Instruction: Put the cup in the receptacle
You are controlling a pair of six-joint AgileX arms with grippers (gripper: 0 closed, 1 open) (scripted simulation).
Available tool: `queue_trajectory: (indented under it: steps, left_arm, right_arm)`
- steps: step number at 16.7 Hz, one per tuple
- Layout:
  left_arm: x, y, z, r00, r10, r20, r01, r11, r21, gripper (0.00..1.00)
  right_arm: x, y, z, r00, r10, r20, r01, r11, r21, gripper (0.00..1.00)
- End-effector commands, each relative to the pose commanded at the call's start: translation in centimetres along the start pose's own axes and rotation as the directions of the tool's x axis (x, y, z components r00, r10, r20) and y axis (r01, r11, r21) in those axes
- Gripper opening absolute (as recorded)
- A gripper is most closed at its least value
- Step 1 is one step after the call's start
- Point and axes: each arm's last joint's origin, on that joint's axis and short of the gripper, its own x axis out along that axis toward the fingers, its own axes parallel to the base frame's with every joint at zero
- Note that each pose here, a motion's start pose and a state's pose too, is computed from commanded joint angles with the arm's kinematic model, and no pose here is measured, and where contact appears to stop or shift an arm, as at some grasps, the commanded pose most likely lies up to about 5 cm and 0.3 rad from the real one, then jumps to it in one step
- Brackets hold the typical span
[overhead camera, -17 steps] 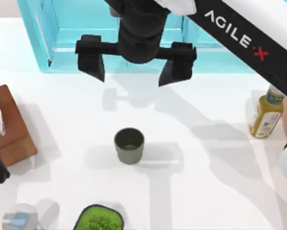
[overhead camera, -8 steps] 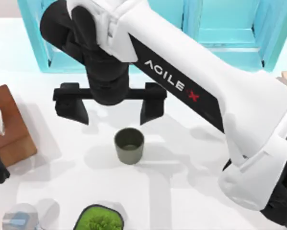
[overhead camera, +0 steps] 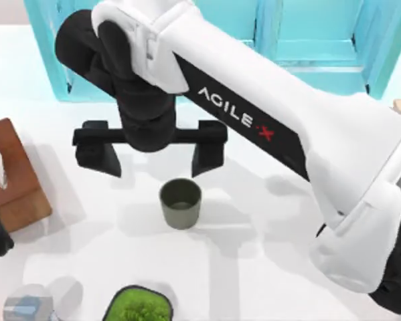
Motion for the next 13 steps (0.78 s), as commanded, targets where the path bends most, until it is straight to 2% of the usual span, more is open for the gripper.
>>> queue_trajectory:
  steps: [8,13]
  left_arm:
    - [0.0,0.0,0.0,1.0,0.0,0.0,0.0,1.0,0.0,1.0]
    - [0.0,0.0,0.0,1.0,0.0,0.0,0.0,1.0,0.0,1.0]
  right_arm:
    - [7.1,-0.1,-0.2,1.0,-0.006,-0.005,0.006,1.0,0.0,1.0]
    - [8.1,-0.2,-0.4,1.0,-0.003,-0.002,0.003,1.0,0.0,1.0]
